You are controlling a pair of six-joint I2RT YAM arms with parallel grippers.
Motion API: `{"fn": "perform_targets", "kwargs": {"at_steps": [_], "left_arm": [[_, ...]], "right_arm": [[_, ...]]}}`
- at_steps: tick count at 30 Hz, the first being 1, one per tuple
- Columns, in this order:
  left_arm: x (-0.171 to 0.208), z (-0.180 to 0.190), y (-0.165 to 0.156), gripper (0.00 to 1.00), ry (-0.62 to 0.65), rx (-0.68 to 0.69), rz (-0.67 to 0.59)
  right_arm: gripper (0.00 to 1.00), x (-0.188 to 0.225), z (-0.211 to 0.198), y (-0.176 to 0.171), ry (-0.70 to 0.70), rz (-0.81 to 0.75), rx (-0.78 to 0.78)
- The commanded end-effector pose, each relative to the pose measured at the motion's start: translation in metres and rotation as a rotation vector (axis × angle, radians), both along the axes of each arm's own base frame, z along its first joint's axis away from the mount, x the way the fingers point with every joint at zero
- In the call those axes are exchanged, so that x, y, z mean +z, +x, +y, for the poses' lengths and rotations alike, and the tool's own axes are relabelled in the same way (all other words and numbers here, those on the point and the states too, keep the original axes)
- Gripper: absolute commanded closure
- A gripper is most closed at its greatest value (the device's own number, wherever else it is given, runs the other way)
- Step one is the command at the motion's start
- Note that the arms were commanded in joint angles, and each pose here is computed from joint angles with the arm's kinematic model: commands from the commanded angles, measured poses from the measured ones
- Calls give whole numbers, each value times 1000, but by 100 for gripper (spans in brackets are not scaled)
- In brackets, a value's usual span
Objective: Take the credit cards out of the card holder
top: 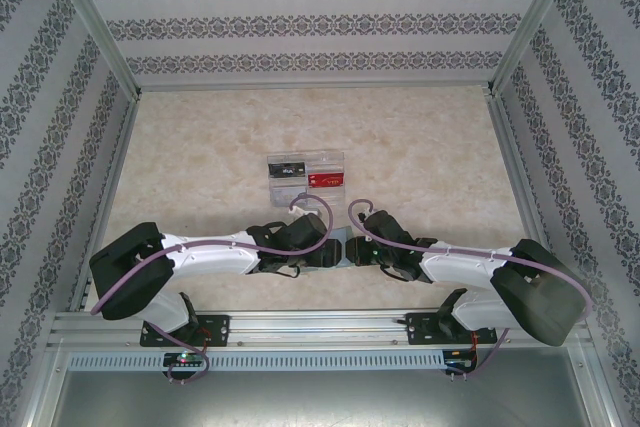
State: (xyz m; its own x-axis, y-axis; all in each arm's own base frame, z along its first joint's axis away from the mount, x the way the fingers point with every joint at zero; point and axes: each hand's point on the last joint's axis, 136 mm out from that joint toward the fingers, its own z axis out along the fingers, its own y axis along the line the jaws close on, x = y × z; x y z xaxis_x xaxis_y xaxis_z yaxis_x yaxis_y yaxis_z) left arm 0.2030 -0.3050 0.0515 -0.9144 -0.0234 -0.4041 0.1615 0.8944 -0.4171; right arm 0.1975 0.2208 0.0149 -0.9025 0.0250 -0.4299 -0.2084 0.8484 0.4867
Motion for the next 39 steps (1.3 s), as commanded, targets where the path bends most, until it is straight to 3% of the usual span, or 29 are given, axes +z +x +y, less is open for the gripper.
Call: {"fn": "perform_targets", "kwargs": {"at_steps": [1, 16, 26, 39], "left_arm": [[26, -19, 2, 4, -73, -35, -48], [32, -25, 0, 4, -92, -57, -61], [29, -28, 0, 5, -90, -66, -54], [31, -45, 1, 7, -139, -99, -51]], "right_arm": [[76, -13, 0, -9, -19, 54, 14], [75, -4, -13, 1, -30, 12, -54], [63, 14, -51, 7, -10, -89, -208], [62, 3, -39, 6, -9, -30, -163]]}}
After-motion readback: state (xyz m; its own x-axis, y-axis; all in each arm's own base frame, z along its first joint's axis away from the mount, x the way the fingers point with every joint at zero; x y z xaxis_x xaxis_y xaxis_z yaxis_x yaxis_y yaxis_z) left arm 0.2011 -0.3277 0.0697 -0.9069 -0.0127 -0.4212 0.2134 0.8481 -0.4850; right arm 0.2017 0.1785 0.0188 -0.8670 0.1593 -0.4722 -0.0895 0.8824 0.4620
